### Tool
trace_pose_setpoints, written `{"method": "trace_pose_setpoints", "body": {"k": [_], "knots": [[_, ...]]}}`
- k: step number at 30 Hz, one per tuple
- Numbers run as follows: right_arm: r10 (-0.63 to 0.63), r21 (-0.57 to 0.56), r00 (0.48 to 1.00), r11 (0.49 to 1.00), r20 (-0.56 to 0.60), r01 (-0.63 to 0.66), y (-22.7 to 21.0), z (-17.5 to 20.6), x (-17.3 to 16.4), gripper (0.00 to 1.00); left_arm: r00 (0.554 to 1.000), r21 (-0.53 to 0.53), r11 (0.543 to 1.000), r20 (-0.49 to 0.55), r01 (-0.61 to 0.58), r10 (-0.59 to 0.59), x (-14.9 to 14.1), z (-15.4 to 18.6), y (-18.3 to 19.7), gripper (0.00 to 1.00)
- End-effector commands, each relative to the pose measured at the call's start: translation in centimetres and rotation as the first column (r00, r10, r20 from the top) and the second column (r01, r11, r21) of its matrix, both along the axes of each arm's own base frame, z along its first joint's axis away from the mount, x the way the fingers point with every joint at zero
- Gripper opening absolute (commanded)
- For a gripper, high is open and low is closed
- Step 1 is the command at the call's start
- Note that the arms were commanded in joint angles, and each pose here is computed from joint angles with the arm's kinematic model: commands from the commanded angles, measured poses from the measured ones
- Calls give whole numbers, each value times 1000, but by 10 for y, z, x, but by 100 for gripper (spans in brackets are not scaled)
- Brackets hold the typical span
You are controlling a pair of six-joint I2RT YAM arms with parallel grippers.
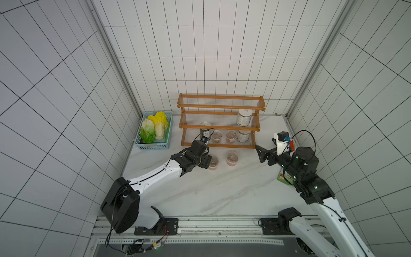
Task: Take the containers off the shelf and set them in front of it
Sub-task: 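Pick up a container at the center of the board.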
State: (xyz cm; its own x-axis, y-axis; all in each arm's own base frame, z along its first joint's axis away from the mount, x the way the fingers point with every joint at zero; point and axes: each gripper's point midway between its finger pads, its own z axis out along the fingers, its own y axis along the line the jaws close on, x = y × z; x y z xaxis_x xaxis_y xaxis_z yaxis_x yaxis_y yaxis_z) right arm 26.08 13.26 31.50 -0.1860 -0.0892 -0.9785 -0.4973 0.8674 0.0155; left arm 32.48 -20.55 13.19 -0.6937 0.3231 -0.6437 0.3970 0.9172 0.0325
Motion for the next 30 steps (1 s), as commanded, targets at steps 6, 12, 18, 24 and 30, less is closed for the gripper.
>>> {"method": "trace_pose_setpoints", "body": {"k": [6, 12, 18, 24, 30], "knots": [[-3, 5, 1000, 1000, 1, 3, -2, -2, 0, 99, 987, -102, 991, -127, 90, -102, 21, 9, 15, 91], [3, 7, 1000, 1000, -1, -3, 0, -5, 1, 99, 954, -105, 974, -205, 198, -216, 27, 4, 12, 92], [-1, 5, 1000, 1000, 5, 1, -1, -5, 1, 99, 911, -116, 947, -260, 299, -320, 34, -9, -1, 93], [-4, 3, 1000, 1000, 4, 4, -2, -6, 2, 99, 889, -89, 936, -294, 340, -351, 44, -19, -4, 92], [-6, 0, 1000, 1000, 1, 6, -2, -6, 3, 99, 876, -45, 940, -350, 339, -333, 48, -39, 2, 90]]}}
